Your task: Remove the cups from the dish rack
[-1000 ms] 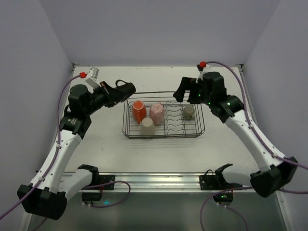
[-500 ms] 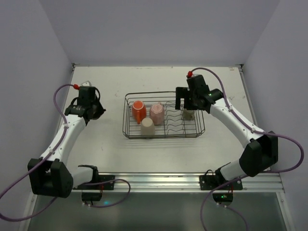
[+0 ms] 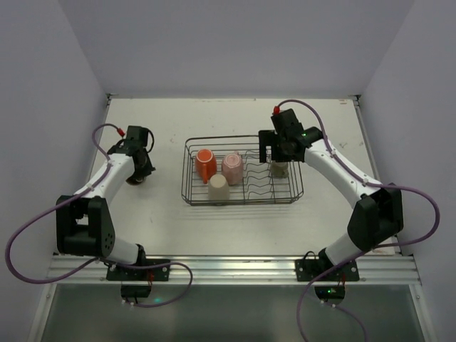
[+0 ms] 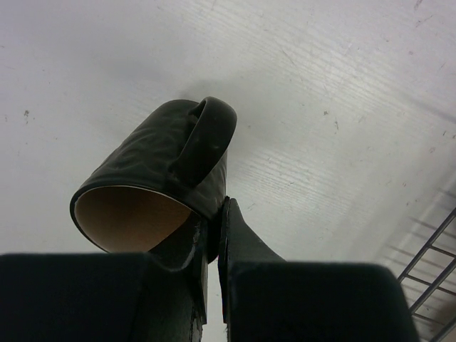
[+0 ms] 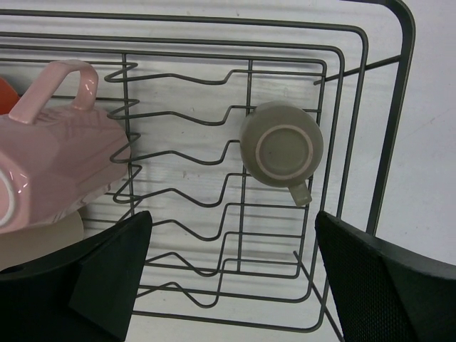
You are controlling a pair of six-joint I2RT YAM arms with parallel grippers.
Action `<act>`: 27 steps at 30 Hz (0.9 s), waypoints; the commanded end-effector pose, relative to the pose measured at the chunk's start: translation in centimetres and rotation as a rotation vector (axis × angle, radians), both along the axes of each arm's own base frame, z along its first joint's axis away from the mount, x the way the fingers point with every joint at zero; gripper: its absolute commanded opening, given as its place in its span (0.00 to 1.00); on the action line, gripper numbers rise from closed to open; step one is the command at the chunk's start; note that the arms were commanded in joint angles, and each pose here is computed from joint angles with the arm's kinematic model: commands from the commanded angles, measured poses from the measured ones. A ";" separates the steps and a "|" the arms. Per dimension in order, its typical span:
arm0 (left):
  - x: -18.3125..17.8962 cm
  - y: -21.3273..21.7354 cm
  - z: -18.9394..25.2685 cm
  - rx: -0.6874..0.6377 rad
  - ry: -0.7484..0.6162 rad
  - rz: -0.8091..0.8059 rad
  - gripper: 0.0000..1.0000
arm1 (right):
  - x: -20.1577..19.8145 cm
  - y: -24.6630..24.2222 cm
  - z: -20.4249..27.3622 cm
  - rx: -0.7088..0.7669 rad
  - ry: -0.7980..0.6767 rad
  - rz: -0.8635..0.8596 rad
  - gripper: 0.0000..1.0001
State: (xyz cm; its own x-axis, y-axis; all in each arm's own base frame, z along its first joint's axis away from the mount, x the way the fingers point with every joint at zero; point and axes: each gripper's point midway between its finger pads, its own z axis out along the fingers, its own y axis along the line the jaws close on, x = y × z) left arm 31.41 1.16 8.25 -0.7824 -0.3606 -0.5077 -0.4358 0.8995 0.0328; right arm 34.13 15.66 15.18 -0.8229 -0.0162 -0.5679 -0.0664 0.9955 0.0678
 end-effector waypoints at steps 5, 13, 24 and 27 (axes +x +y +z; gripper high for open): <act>2.1 1.0 2.1 0.038 -0.046 -0.011 0.01 | 0.9 -0.1 0.7 -0.028 -0.016 0.010 0.99; 2.5 -0.3 0.9 -0.033 0.016 -0.046 0.00 | 0.7 -0.2 0.4 -0.025 -0.013 0.003 0.99; 3.0 -0.1 0.5 -0.071 0.065 -0.053 0.01 | 0.5 0.3 -0.1 0.005 0.009 0.026 0.99; 3.2 0.3 0.7 -0.055 0.062 -0.044 0.09 | 0.6 0.2 0.0 0.003 0.005 0.024 0.99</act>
State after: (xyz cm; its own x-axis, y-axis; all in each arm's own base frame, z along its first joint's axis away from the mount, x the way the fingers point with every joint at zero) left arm 33.39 0.77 7.42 -0.8388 -0.3696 -0.3997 -0.4044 0.9146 0.0030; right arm 34.26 15.72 14.64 -0.8347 -0.0263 -0.5501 -0.0737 0.9952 0.0643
